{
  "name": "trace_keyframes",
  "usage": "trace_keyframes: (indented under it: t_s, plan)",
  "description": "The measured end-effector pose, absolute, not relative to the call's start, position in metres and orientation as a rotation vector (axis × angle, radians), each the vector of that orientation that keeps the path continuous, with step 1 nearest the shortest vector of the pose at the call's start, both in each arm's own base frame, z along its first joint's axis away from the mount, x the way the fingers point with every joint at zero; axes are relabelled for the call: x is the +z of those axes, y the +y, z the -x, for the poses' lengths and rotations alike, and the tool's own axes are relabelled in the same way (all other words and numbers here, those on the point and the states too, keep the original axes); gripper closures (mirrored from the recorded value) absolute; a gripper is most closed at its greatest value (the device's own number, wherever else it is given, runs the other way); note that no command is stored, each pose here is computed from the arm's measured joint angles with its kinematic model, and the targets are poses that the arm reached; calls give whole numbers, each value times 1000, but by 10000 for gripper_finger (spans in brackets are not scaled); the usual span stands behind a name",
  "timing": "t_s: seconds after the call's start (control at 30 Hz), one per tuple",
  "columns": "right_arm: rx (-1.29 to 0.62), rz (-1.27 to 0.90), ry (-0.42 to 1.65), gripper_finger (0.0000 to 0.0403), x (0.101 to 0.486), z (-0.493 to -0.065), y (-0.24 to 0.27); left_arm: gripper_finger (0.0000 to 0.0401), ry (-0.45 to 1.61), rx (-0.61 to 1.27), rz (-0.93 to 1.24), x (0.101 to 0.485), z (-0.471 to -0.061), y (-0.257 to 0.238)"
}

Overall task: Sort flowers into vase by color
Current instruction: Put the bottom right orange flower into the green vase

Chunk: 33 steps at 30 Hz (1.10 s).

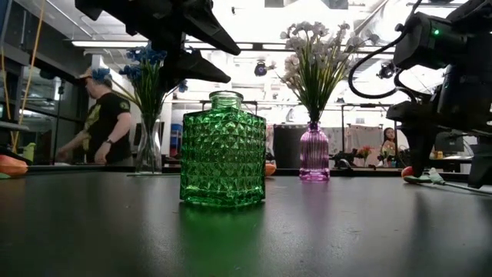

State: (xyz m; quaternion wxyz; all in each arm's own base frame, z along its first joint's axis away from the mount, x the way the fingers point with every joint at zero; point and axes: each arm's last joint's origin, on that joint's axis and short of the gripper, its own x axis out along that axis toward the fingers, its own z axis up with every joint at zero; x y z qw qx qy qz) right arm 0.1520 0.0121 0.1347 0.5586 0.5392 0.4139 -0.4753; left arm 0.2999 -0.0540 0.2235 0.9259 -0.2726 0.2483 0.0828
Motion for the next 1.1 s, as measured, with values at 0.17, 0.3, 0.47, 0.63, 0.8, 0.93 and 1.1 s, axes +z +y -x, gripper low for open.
trace_keyframes:
  t_s: [0.17, 0.3, 0.47, 0.63, 0.8, 0.93, 1.1]
  plan:
    - [-1167, -1245, 981, 136, 134, -148, 11, 194, 506, 177, 558, 223, -300, -54]
    - [-1219, -1247, 981, 233, 133, -145, 10, 194, 506, 178, 557, 223, -300, -54]
    - [-1265, -1239, 970, 325, 130, -145, 10, 194, 505, 179, 557, 223, -300, -54]
    - [-1250, -1215, 963, 356, 128, -148, 10, 194, 501, 181, 558, 224, -300, -53]
    - [-1246, -1116, 923, 396, 141, -152, 12, 194, 440, 160, 553, 233, -301, -50]
    - [-1169, -1013, 983, 400, 168, -157, 16, 194, 345, 129, 525, 255, -293, -45]
    - [-942, -907, 1094, 401, 200, -165, 33, 194, 220, 86, 510, 289, -273, -41]
